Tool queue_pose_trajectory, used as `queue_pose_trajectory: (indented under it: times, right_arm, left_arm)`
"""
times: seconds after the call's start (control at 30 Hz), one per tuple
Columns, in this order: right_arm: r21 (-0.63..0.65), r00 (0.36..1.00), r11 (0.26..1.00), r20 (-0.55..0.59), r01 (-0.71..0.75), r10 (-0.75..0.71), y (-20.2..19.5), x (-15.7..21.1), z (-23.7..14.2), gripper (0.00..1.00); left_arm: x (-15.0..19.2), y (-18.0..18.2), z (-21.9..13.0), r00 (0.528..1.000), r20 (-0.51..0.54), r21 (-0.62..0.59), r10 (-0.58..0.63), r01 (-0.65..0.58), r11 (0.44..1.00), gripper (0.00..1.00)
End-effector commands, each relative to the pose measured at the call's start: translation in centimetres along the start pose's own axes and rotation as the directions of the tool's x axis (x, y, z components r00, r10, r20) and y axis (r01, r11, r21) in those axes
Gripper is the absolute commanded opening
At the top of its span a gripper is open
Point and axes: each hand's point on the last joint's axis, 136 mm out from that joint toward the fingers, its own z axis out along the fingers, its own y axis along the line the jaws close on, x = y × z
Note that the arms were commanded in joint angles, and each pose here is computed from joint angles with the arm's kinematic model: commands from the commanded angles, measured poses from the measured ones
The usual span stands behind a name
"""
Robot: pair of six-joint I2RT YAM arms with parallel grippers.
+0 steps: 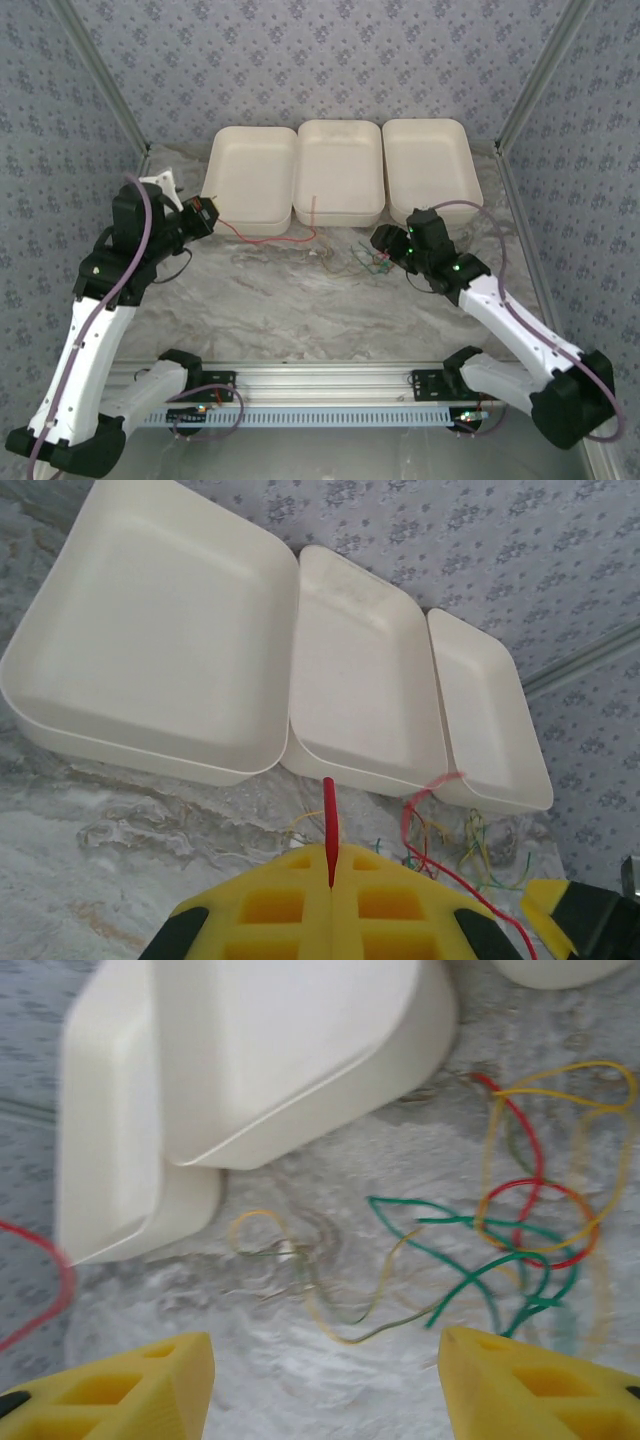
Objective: Untangle the cables
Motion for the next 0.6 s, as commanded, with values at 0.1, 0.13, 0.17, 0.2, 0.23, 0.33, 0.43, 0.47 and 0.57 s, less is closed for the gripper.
queue_pose_trajectory:
  times: [0.1, 0.13, 0.17, 0.2, 0.23, 0.33, 0.43, 0.47, 0.57]
  right_arm:
    - [-0.185, 0.995, 0.979, 0.057, 0.088, -0.078, 6.1, 0.8, -2.4, 0.68]
    - [-0.208, 0.99, 0.969, 0.064, 0.134, -0.123, 7.1, 1.0, -2.5, 0.7]
    - [-0.207, 0.986, 0.965, 0.063, 0.163, -0.153, 7.5, 1.1, -2.5, 0.71]
    - [-0.185, 0.982, 0.965, 0.057, 0.185, -0.178, 7.5, 1.2, -2.3, 0.72]
    - [-0.178, 0.978, 0.962, 0.053, 0.209, -0.202, 7.7, 1.4, -2.1, 0.73]
    - [-0.188, 0.966, 0.948, 0.037, 0.258, -0.255, 8.3, 2.1, -1.3, 0.75]
    - [-0.215, 0.957, 0.934, 0.028, 0.286, -0.287, 9.4, 2.8, -0.4, 0.76]
    - [-0.217, 0.955, 0.931, 0.029, 0.293, -0.294, 9.6, 2.9, -0.2, 0.76]
    - [-0.224, 0.954, 0.928, 0.038, 0.298, -0.297, 10.3, 2.7, 0.4, 0.76]
  left_arm:
    - [0.1, -2.3, 0.4, 1.0, 0.001, 0.147, -0.022, 0.021, 0.989, 0.0]
    - [0.3, -2.5, 0.4, 1.0, -0.007, 0.158, -0.019, 0.02, 0.987, 0.0]
    - [0.4, -2.6, 0.3, 1.0, -0.012, 0.161, -0.019, 0.021, 0.987, 0.0]
    - [0.4, -2.6, 0.3, 1.0, -0.016, 0.164, -0.02, 0.022, 0.986, 0.0]
    - [0.5, -2.7, 0.2, 1.0, -0.022, 0.17, -0.017, 0.021, 0.985, 0.0]
    - [0.9, -2.9, 0.2, 0.999, -0.041, 0.181, -0.017, 0.024, 0.983, 0.0]
    - [1.4, -2.6, 0.4, 0.998, -0.058, 0.174, -0.016, 0.026, 0.984, 0.0]
    - [1.5, -2.5, 0.4, 0.998, -0.059, 0.169, -0.015, 0.025, 0.985, 0.0]
    - [1.7, -2.3, 0.5, 0.998, -0.066, 0.166, -0.017, 0.028, 0.986, 0.0]
